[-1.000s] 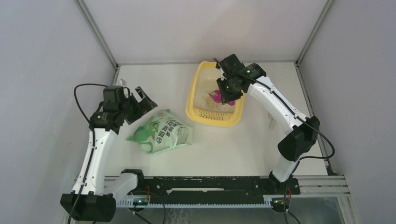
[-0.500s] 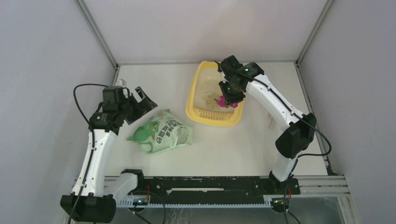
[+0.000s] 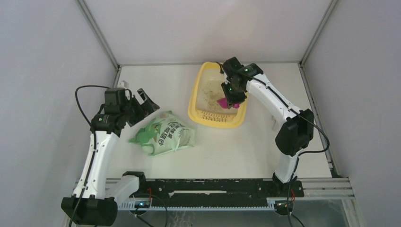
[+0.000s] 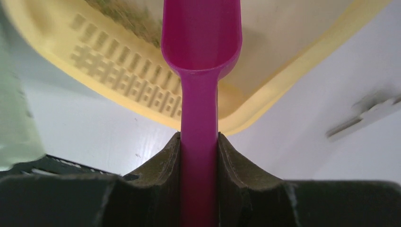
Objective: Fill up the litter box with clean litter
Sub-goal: 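Pour the cat litter into the litter box, then scoop the cat litter from the cat litter bag.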
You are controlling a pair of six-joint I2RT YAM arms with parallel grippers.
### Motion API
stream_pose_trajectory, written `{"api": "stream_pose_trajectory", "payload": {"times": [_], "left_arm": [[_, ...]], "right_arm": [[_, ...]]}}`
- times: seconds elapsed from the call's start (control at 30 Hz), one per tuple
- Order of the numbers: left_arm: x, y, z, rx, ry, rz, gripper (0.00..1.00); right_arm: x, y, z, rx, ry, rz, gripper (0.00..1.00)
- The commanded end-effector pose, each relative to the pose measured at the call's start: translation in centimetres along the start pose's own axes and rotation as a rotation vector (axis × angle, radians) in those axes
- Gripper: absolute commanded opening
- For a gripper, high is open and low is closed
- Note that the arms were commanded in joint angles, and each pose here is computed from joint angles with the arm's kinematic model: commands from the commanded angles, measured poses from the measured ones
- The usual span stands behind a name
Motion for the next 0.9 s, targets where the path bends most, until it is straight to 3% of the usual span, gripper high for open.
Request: {"api": "stream_pose_trajectory", "payload": {"times": [0.0, 0.43, 0.53, 0.67, 0.77, 0.87], "left_arm": [[0.2, 0.3, 0.3, 0.027, 0.016, -0.010, 1.00], [0.0, -0.2, 0.2, 0.022, 0.003, -0.032, 1.00], [0.1, -0.3, 0.4, 0.029, -0.016, -0.029, 1.00], [0.2, -0.5, 0.8, 0.036, -0.045, -0.031, 1.00], [0.3, -0.7, 1.0, 0.036, -0.058, -0.043, 1.00], [0.4, -1.4, 1.5, 0.031, -0.096, -0.084, 1.00]], "right_arm": [[1.2, 1.4, 0.0, 0.003, -0.051, 0.011, 0.00], [-4.8, -1.3, 1.1, -0.057, -0.049, -0.204, 0.00], [-4.9, 0.8, 2.1, -0.115, -0.067, -0.220, 0.00], [-6.4, 4.9, 4.9, -0.269, -0.145, -0.421, 0.00], [-8.6, 8.1, 5.9, -0.288, -0.253, -0.537, 0.00], [-10.4, 11.1, 7.0, -0.345, -0.374, -0.547, 0.00]]}}
Point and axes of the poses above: each gripper's point midway between its finger pads, its own x axis out along the fingers, its own z axis along the line the jaws close on, y = z × x, the point moved 4 cm from there along -x, back along the fingers, and after that the axes turned 2 degrees about x, right-handed, at the moved point
